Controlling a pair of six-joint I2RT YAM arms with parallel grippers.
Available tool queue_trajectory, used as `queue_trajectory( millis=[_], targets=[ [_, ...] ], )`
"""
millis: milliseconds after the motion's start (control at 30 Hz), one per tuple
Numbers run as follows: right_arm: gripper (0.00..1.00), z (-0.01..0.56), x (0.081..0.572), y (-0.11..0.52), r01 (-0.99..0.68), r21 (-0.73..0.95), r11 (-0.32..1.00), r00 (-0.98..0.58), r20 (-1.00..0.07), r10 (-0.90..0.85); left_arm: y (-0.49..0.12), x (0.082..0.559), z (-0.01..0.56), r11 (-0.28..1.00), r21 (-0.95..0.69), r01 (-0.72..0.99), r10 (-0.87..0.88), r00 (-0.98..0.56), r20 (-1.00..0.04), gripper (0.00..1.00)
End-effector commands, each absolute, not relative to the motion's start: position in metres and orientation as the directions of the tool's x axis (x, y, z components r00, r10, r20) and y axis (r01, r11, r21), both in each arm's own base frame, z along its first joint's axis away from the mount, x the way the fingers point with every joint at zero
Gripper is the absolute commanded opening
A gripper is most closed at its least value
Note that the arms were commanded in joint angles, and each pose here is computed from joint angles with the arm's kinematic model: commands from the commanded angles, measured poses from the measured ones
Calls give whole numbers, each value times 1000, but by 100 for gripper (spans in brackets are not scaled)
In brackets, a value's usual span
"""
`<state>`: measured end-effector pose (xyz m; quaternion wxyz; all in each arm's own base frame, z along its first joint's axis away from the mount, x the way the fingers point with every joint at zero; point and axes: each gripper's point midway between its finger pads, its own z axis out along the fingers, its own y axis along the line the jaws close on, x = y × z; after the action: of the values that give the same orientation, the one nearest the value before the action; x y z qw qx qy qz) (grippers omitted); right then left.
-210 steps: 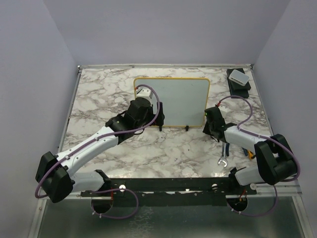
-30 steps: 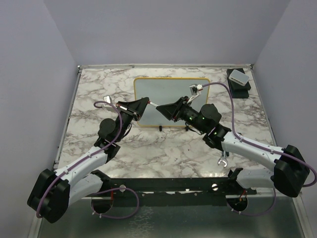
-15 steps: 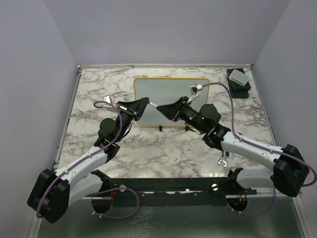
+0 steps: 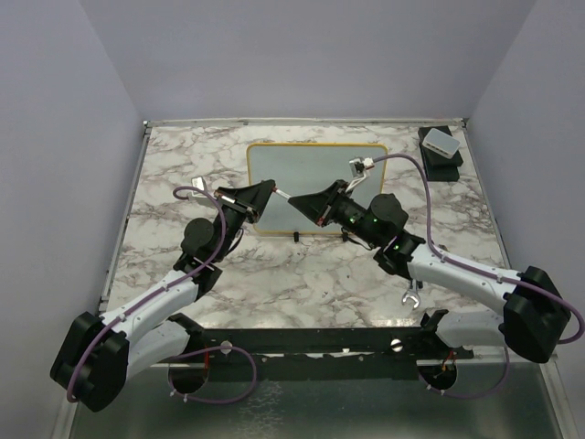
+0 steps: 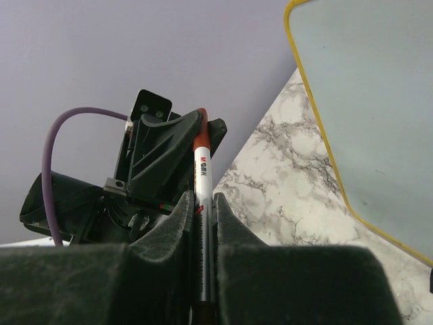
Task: Write a sentence on the whiteboard
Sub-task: Hold the whiteboard marker, then open the pen cap from the whiteboard marker.
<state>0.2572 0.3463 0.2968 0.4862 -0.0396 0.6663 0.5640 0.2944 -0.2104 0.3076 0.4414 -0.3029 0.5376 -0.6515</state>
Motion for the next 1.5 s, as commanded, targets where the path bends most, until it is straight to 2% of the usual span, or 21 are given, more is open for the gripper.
queue_trajectory(
  millis=[0, 400, 1467],
  targets=[
    [1, 304, 252, 340, -613, 709, 348, -501, -690, 523, -200, 299, 311, 8, -963, 269, -925, -363, -109, 0],
    [1, 294, 243, 318, -594, 700, 397, -479, -704, 524, -187, 308, 317, 50, -958, 282, -947, -291, -135, 0],
    [1, 270, 231, 300, -547, 724, 420, -506, -686, 523, -156, 318, 320, 32, -961, 275, -981, -176, -84, 0]
  ],
)
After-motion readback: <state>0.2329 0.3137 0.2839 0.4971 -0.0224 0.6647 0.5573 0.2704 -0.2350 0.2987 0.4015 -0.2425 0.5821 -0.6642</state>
